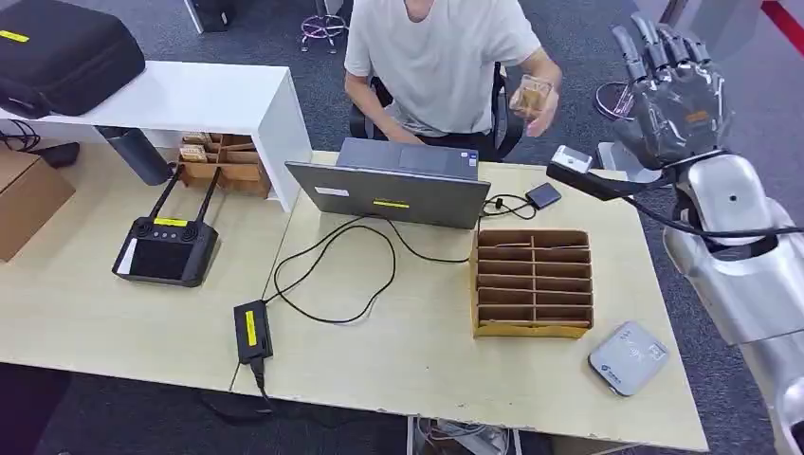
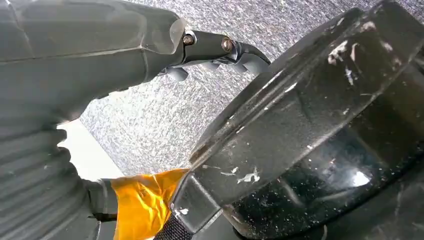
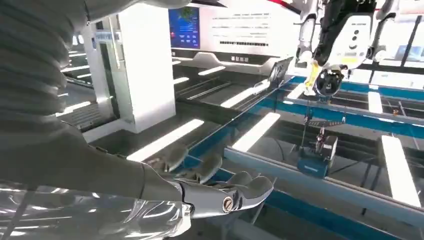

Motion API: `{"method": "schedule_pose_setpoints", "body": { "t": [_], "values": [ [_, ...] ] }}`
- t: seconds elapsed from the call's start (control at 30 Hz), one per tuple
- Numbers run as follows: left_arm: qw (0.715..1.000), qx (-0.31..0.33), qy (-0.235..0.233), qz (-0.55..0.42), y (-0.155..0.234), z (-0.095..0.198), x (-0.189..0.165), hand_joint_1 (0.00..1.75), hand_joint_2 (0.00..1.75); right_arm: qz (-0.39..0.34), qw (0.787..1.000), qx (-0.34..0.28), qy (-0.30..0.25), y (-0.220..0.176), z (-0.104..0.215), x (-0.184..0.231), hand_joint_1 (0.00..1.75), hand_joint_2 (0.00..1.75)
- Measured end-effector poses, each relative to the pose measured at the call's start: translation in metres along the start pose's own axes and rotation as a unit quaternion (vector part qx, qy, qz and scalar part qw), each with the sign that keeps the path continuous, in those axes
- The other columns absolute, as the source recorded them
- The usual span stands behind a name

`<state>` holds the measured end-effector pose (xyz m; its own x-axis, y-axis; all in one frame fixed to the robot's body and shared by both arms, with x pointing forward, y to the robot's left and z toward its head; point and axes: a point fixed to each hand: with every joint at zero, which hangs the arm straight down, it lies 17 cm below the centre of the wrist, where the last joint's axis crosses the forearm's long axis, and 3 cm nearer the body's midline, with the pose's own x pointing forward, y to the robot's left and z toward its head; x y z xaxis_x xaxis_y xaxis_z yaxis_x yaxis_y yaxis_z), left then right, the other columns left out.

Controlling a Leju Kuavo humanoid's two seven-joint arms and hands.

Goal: Pass the card to the sensor for recognition and then transmit it.

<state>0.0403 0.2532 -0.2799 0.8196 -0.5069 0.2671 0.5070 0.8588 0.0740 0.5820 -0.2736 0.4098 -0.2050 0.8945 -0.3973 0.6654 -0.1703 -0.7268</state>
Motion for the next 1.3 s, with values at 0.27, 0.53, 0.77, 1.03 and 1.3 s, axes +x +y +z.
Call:
{"method": "schedule_pose_setpoints", "body": {
  "t": [0.27,0.53,0.77,1.03,1.3],
  "values": [
    [1.0,0.001,0.001,0.004,0.0,0.0,-0.001,0.0,1.75,0.051,0.998,0.037,0.022,0.022,0.03,-0.047,0.0,1.75],
    [1.0,0.003,0.002,0.017,-0.001,0.001,-0.003,0.0,1.75,0.128,0.979,0.098,0.127,0.036,0.134,-0.191,0.0,1.75],
    [1.0,0.004,0.001,0.021,0.0,0.001,-0.003,0.0,1.75,0.186,0.949,0.152,0.204,0.025,0.216,-0.276,0.0,1.75],
    [0.999,0.006,0.011,0.037,-0.003,0.001,-0.006,0.0,1.75,0.265,0.82,0.4,0.312,0.026,0.43,-0.373,0.0,1.75],
    [0.999,0.006,0.012,0.039,-0.004,0.001,-0.005,0.0,1.75,0.296,0.761,0.458,0.351,-0.014,0.503,-0.398,0.0,1.75]
  ]
}}
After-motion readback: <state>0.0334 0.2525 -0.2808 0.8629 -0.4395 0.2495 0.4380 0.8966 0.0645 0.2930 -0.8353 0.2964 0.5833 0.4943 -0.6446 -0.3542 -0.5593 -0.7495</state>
